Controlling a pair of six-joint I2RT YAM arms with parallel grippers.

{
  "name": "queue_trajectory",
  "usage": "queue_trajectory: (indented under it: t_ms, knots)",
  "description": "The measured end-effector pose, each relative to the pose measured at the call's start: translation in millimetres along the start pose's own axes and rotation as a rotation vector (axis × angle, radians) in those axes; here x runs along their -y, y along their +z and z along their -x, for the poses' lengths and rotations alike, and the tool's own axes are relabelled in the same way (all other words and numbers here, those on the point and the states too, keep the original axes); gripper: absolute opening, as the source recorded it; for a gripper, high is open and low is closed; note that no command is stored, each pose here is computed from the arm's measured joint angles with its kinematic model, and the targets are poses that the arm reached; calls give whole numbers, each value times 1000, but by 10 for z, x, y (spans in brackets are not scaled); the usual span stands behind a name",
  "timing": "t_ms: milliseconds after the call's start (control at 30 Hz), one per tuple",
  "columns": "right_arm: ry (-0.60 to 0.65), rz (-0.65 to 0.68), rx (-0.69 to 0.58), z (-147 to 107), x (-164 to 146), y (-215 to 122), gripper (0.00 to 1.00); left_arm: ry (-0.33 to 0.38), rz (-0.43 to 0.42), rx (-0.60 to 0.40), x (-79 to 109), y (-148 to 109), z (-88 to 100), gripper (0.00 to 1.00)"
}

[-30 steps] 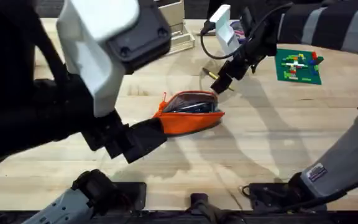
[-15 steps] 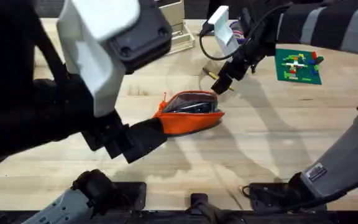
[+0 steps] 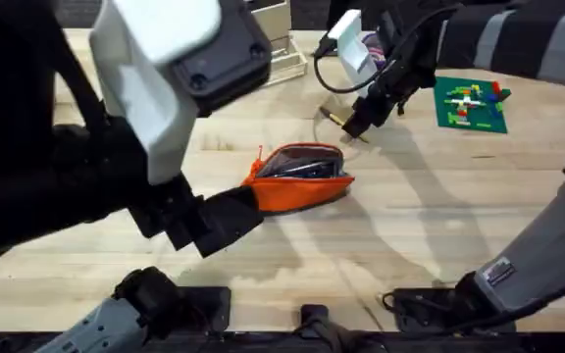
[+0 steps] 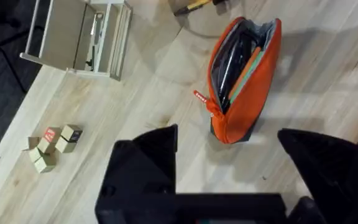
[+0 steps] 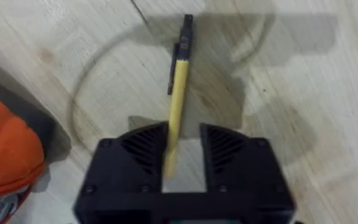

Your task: Unzip the bag, pick up the pens from the table one at a time and place them inside, then zip the bag closed.

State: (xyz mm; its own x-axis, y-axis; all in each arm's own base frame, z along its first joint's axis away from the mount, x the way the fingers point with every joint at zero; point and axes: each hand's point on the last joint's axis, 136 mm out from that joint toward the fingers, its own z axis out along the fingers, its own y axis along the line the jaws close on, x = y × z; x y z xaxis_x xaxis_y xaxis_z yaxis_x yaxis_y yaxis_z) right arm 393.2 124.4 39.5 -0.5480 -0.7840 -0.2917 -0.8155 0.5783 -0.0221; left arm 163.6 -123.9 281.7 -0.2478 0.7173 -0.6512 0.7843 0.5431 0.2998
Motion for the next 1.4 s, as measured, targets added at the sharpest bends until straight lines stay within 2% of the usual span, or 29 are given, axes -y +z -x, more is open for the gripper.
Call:
queue_trajectory:
  t_ms: [133,167,400,633,700,733,800,1067,1400]
  knots:
    - [-3,-8,-1,1,20,-3,66,0,0,0,0,0,0,993]
    - [-3,-9,1,5,24,-6,47,0,0,0,0,0,0,993]
    - [-11,-17,-10,-10,34,-13,37,0,0,0,0,-1,1,993]
    - [-62,-37,-100,-207,8,-149,31,0,0,0,0,0,0,993]
    - [-84,-49,-101,-212,1,-256,32,0,0,0,0,0,-1,993]
    - [-112,-73,-85,-190,-11,-453,32,0,0,0,0,0,0,993]
    - [-131,-84,-80,-195,-37,-586,32,0,0,0,0,0,0,993]
    - [-175,-97,-72,-259,-173,-967,32,0,0,-1,1,-1,-1,993]
    - [-290,-101,19,-320,-529,-1611,33,-1,-19,-40,47,-2,-99,992]
